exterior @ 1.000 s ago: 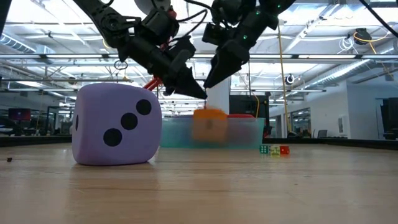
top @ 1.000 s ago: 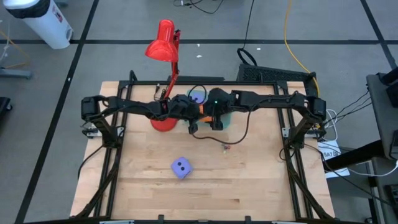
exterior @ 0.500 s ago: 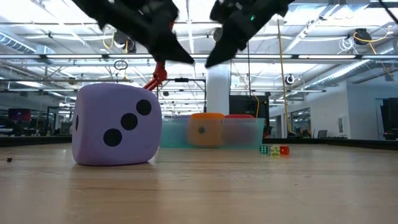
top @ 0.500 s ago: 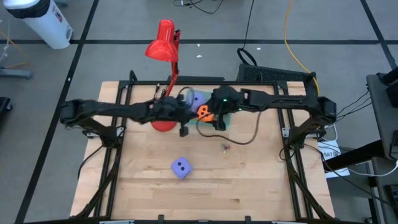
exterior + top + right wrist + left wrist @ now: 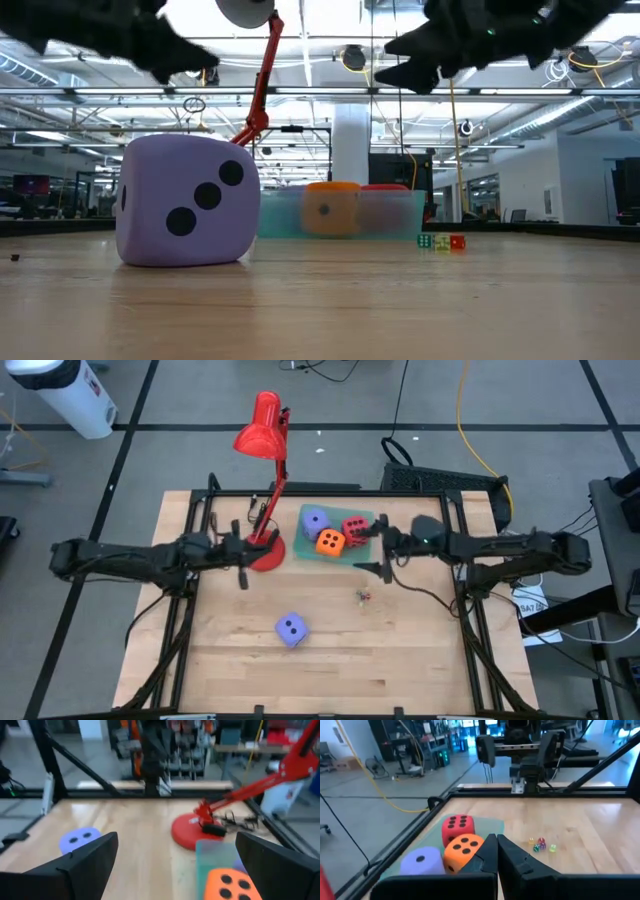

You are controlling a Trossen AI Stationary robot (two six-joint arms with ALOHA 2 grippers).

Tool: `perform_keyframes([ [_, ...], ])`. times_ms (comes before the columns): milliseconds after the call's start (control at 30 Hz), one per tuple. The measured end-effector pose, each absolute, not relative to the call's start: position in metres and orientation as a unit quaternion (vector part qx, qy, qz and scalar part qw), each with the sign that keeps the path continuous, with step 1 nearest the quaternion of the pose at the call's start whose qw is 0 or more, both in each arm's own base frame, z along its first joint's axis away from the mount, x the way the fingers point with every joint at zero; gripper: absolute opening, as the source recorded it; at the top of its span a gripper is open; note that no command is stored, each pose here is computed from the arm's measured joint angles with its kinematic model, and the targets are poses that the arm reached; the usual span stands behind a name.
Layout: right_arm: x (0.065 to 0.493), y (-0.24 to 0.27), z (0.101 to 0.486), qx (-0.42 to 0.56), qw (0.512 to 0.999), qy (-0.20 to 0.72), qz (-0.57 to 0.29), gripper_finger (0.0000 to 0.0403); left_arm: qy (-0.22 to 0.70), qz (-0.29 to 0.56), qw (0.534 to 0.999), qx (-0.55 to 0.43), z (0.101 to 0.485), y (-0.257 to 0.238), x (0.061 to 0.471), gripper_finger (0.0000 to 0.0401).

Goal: Pick & Place Dice
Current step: Put the light purple die into the green bin

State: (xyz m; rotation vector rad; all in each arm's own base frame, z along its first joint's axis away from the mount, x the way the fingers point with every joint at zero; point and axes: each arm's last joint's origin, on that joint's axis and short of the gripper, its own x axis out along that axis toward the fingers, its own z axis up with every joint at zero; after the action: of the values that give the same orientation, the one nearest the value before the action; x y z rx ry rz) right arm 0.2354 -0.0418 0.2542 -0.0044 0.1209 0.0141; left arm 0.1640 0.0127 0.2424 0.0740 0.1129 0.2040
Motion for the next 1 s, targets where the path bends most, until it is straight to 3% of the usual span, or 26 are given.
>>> perform_keyframes([
  [200, 0.219, -0.025, 0.218, -0.028, 0.999, 0.007, 0.038, 0.0393, 0.065, 0.119, 0.991, 0.002, 0.212, 0.013, 0.146, 0.0000],
  [433, 0.210, -0.018, 0.205, -0.008, 0.998, 0.019, 0.051, 0.0393, 0.048, 0.124, 0.990, 0.049, 0.204, 0.015, 0.136, 0.0000],
  [1000, 0.210, -0.018, 0.205, -0.004, 0.999, 0.016, 0.049, 0.0393, 0.038, 0.128, 0.990, 0.039, 0.205, 0.011, 0.107, 0.0000],
])
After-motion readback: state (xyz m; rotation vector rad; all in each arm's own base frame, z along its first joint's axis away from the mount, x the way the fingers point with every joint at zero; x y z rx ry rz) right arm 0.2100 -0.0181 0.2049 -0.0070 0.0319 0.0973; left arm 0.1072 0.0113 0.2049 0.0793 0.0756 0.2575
